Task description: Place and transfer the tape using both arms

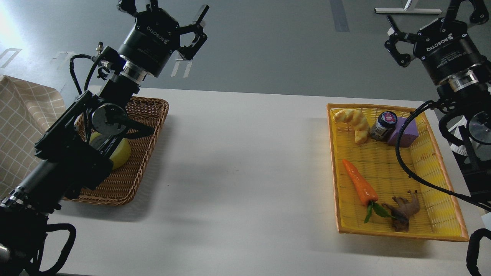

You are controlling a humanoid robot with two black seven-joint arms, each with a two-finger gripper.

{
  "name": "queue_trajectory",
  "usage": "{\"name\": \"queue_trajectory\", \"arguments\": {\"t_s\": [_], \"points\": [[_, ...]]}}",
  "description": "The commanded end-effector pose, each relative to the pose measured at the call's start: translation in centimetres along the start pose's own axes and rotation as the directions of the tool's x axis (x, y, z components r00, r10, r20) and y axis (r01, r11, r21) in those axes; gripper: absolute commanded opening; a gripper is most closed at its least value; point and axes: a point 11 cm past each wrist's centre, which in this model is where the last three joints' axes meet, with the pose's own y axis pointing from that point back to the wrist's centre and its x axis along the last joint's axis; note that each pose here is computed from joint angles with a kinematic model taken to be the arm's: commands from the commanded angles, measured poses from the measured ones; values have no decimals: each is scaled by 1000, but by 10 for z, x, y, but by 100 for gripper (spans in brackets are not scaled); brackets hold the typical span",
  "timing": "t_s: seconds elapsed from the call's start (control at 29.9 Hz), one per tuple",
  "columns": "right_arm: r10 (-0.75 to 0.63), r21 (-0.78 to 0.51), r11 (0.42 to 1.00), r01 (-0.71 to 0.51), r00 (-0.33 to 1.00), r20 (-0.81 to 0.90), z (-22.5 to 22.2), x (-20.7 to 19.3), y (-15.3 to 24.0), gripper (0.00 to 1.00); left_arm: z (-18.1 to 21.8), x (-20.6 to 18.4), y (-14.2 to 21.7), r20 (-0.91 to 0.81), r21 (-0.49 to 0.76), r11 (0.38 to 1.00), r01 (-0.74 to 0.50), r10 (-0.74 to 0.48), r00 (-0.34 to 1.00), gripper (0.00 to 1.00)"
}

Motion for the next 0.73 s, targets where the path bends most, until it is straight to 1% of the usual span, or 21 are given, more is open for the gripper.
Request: {"name": "queue_trajectory", "arguments": {"t_s": [0.0,0.7], "points": [[-11,5,1000,11,1000,17,5,-4,-3,100,1,0,0,1,-1,1000,-1,1,1000,98],[-19,7,1000,19,999,36,11,-7,-7,100,-3,2,5,-12,-3,1000,-11,11,1000,98]]}}
